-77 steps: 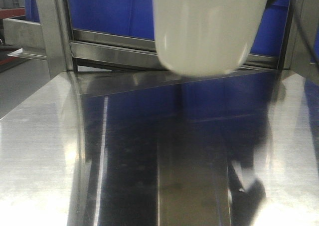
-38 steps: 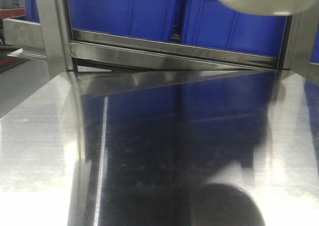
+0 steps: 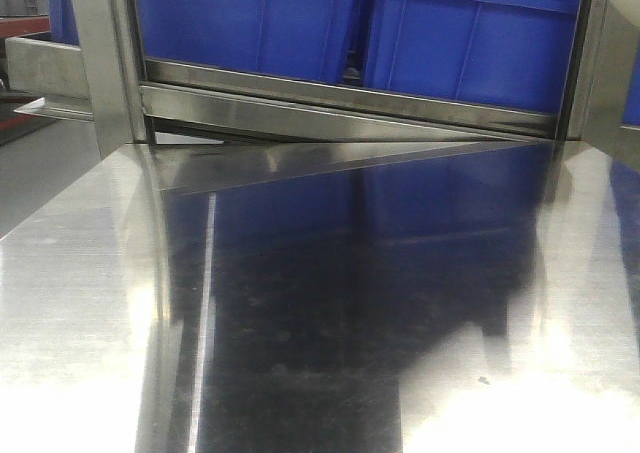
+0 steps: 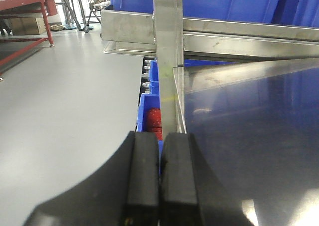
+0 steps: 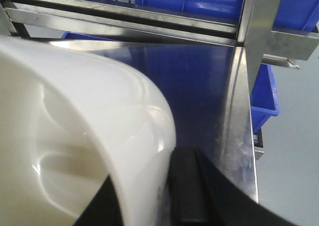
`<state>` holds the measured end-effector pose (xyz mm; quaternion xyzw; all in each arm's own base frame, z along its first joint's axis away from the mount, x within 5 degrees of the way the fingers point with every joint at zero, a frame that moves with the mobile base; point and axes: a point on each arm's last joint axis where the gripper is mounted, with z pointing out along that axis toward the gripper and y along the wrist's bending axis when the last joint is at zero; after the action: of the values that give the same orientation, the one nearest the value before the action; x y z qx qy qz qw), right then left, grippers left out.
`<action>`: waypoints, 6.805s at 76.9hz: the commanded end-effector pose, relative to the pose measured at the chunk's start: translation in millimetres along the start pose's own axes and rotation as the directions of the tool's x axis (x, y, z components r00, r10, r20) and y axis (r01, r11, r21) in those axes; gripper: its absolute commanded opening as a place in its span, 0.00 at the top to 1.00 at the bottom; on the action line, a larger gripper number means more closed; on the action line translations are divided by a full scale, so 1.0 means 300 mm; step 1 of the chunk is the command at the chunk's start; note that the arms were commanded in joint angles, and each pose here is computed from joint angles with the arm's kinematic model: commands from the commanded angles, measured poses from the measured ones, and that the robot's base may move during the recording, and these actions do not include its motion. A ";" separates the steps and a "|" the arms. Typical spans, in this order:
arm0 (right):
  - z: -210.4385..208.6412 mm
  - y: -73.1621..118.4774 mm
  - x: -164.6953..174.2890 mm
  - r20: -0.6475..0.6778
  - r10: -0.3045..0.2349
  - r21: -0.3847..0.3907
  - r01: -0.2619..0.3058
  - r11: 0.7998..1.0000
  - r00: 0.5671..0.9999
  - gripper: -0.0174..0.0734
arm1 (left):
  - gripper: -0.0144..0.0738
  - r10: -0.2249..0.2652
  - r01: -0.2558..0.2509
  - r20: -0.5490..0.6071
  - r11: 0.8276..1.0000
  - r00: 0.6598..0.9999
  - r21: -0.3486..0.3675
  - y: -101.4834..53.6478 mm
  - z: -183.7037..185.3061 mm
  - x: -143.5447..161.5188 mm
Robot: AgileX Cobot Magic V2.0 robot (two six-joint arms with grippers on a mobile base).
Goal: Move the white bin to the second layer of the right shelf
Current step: 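Hold the white bin raised in the right gripper, then back away from the table holding the bin in the right gripper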
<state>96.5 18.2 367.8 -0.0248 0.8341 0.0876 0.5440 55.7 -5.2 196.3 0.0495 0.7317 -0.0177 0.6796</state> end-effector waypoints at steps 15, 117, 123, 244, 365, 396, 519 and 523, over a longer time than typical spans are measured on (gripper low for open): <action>-0.032 0.003 -0.047 0.143 -0.006 -0.007 0.007 1.000 0.990 0.75 | 0.74 -0.003 0.003 0.063 1.000 0.998 0.002 -0.001 0.003 0.013; -0.032 0.005 -0.044 0.133 0.002 -0.013 0.000 1.000 0.991 0.75 | 0.74 -0.003 0.003 0.063 1.000 0.998 0.002 -0.001 0.003 0.013; -0.032 0.005 -0.044 0.133 0.002 -0.013 0.000 1.000 0.991 0.75 | 0.74 -0.003 0.003 0.063 1.000 0.998 0.002 -0.001 0.003 0.013; -0.032 0.005 -0.044 0.133 0.001 -0.014 0.000 1.000 0.991 0.75 | 0.74 -0.003 0.003 0.063 1.000 0.998 0.002 -0.001 0.003 0.013; -0.032 0.005 -0.044 0.133 0.001 -0.014 0.001 1.000 0.991 0.75 | 0.74 -0.003 0.003 0.063 1.000 0.998 0.002 -0.001 0.003 0.013; -0.032 0.005 -0.044 0.133 0.001 -0.014 0.001 1.000 0.991 0.75 | 0.74 -0.003 0.003 0.063 1.000 0.998 0.002 -0.001 0.003 0.013; -0.031 0.005 -0.044 0.130 0.001 -0.013 0.000 1.000 0.992 0.75 | 0.74 -0.003 0.003 0.063 1.000 0.998 0.002 -0.001 0.003 0.013; -0.031 0.005 -0.044 0.130 0.001 -0.013 0.000 1.000 0.992 0.75 | 0.74 -0.003 0.003 0.063 1.000 0.998 0.002 -0.001 0.003 0.013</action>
<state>92.3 17.8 365.8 -0.0257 0.8322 0.0896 0.5465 55.7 -5.2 196.3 0.0495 0.7317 -0.0177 0.6796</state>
